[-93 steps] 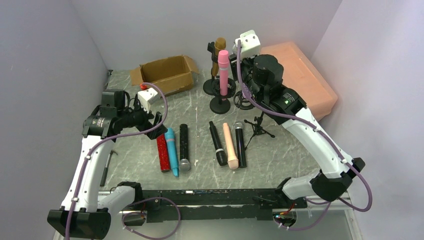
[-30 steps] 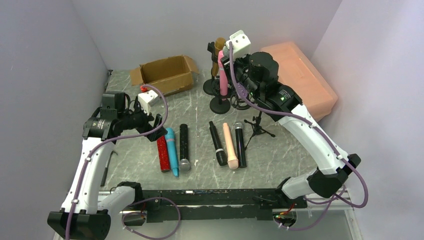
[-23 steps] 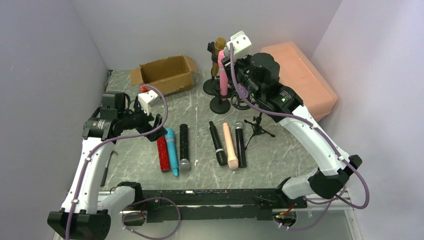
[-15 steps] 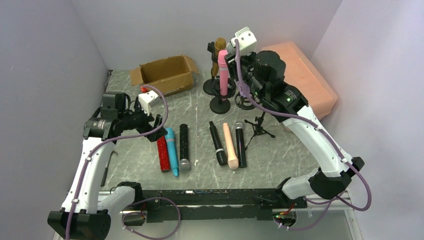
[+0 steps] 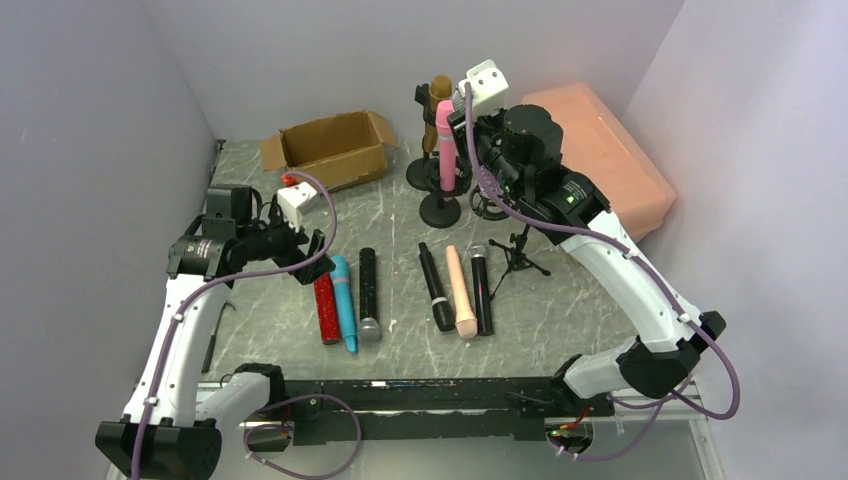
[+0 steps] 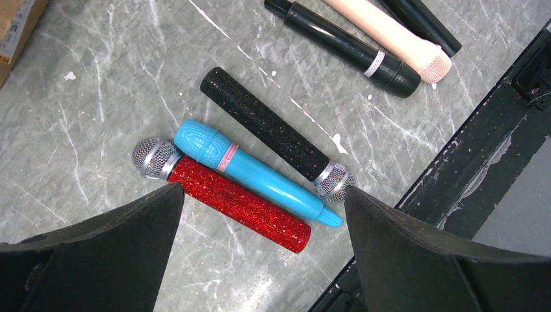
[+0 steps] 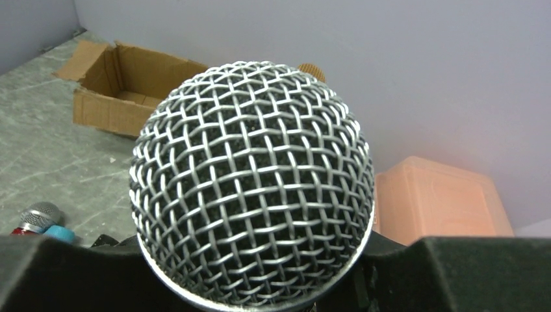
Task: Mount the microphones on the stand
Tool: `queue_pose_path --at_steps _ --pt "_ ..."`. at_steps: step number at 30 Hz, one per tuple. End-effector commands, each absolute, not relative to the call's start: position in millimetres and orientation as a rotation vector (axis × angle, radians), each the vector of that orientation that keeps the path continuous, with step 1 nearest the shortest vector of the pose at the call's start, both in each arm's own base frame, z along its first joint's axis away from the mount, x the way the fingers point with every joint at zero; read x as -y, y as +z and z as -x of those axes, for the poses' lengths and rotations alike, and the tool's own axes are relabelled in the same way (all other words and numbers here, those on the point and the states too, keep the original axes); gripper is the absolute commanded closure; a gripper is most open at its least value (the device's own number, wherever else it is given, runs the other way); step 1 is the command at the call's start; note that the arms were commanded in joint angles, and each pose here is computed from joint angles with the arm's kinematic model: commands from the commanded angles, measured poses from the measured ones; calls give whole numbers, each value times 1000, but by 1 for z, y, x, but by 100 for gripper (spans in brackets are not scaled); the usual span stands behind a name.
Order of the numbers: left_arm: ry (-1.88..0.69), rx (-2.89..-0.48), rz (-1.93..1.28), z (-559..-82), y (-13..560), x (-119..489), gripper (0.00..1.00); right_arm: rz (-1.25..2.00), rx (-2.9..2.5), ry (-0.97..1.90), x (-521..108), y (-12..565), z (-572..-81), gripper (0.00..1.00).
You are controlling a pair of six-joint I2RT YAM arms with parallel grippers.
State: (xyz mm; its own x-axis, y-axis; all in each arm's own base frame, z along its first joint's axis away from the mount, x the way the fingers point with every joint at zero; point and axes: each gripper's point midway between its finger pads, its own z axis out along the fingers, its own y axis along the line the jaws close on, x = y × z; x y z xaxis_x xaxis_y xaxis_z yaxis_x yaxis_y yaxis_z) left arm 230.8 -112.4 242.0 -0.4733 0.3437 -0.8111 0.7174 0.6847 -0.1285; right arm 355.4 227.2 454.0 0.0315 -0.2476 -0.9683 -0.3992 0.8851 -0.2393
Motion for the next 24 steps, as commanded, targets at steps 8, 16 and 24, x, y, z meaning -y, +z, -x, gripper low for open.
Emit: queue_pose_path --at_steps 8,16,24 --pt "-605 -2058 -834 -228 247 116 1 451 -1527 73 -209 460 -355 100" --pt "-627 -2057 -825 -229 248 118 1 400 -1538 30 -192 461 -351 100" --pt "-639 -2060 -818 -231 250 120 1 396 -1557 40 -189 456 -346 100"
